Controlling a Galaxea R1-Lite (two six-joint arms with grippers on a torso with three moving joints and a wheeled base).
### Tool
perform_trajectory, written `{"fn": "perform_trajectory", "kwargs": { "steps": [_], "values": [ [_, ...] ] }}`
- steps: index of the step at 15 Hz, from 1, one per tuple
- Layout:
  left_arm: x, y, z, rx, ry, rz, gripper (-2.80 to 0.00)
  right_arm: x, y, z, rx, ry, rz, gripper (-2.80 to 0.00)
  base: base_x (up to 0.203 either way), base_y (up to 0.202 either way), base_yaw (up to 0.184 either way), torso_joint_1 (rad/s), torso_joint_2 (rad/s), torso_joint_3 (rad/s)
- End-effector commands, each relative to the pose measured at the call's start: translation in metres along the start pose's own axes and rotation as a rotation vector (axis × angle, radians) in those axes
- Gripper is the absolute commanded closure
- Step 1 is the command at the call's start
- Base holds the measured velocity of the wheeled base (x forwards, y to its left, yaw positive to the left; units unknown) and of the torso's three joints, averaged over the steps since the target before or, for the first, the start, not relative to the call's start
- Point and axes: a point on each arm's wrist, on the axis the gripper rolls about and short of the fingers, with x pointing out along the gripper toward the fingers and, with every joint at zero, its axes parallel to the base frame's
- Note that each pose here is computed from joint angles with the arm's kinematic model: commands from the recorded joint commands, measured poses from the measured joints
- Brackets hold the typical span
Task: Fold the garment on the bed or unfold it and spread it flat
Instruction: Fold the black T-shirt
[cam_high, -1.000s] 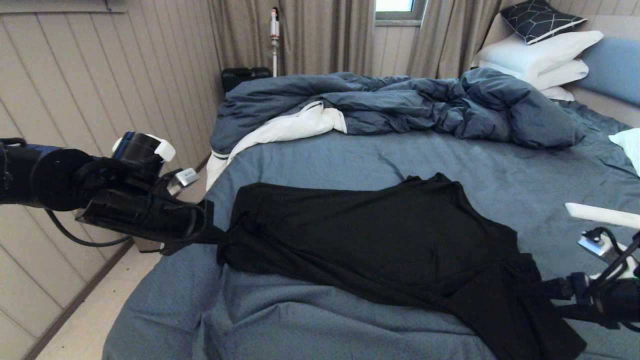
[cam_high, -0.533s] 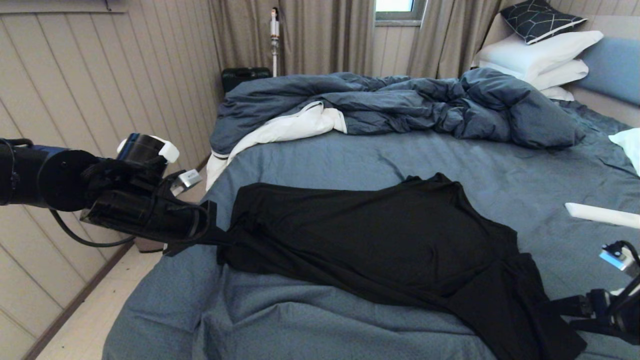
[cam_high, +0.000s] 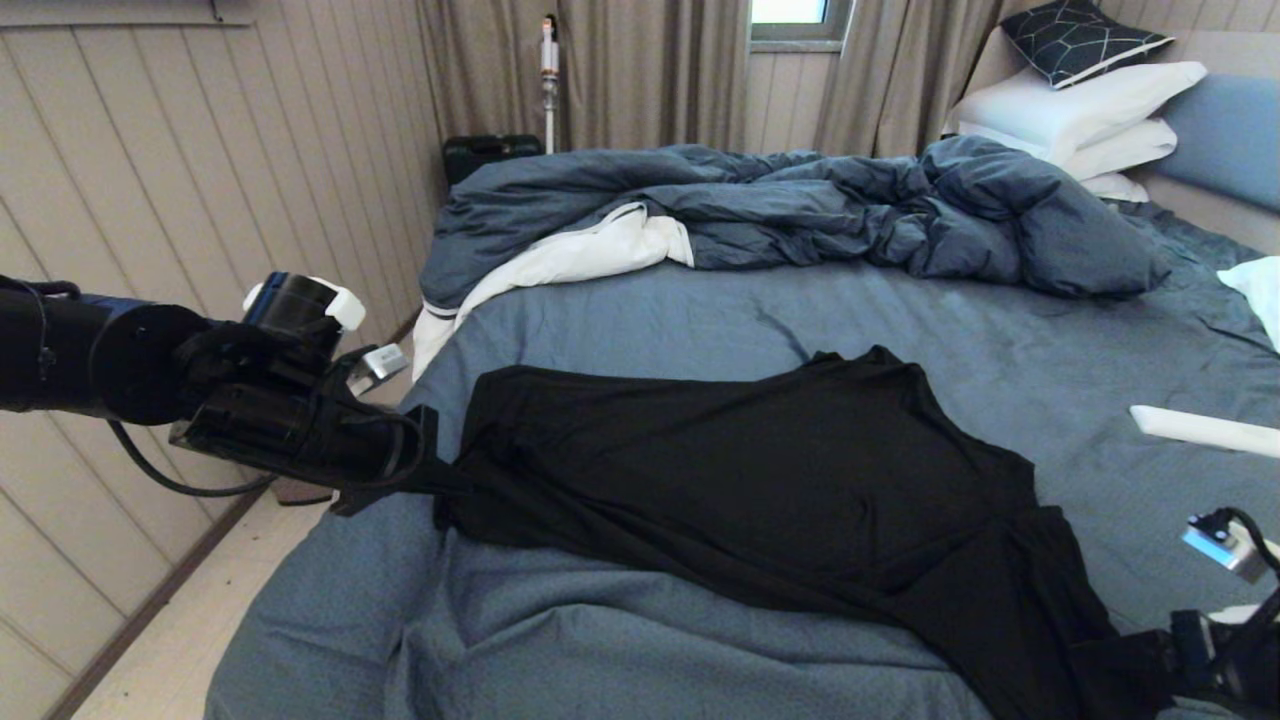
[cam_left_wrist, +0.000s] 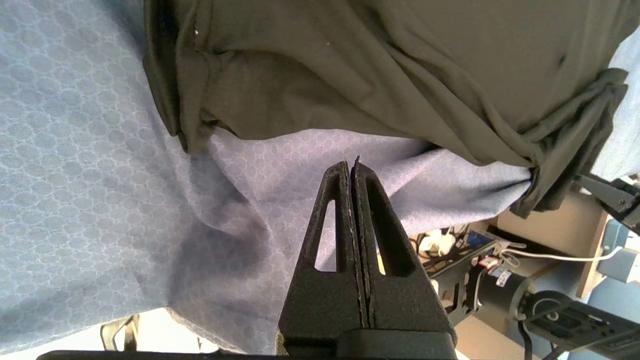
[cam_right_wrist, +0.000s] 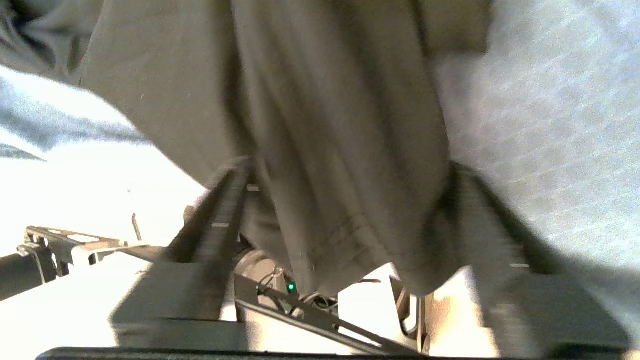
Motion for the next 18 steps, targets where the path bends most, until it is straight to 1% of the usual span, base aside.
{"fn": "perform_trajectory", "kwargs": {
  "steps": [1,3,5,8,11,14,15,18],
  "values": [
    [0.004,0.001,0.000,-0.007,0.016,0.003,0.00,-0.005,0.007,-0.002,-0.019,-0.012,-0.001,0.00,0.000,0.000,0.000,0.000,0.00,0.000],
    [0.009,-0.001,0.001,-0.003,0.025,0.001,0.00,-0.020,0.022,-0.005,-0.044,-0.004,0.002,0.00,0.000,0.000,0.000,0.000,0.00,0.000],
    [0.012,0.000,0.001,-0.005,0.032,0.004,0.00,-0.034,0.033,0.000,-0.079,-0.027,-0.005,0.00,0.000,0.000,0.000,0.000,0.00,0.000],
    [0.010,-0.001,0.003,-0.001,0.022,0.003,0.00,-0.040,0.035,0.013,-0.104,-0.054,-0.006,0.00,0.000,0.000,0.000,0.000,0.00,0.000],
    [0.011,-0.002,0.003,-0.001,0.024,0.003,0.00,-0.044,0.038,0.037,-0.129,-0.088,-0.002,0.00,0.000,0.000,0.000,0.000,0.00,0.000],
    [0.011,-0.002,0.003,0.000,0.023,0.001,0.00,-0.045,0.044,0.079,-0.064,-0.137,0.028,0.00,0.000,0.000,0.000,0.000,0.00,0.000],
    [0.011,-0.002,0.003,-0.001,0.025,0.000,0.00,-0.042,0.042,0.094,-0.040,-0.142,0.044,0.00,0.000,0.000,0.000,0.000,0.00,0.000],
    [0.012,-0.001,0.003,-0.002,0.025,0.002,0.00,-0.019,0.033,0.129,0.020,-0.118,0.077,0.00,0.000,0.000,0.000,0.000,0.00,0.000]
  ]
}}
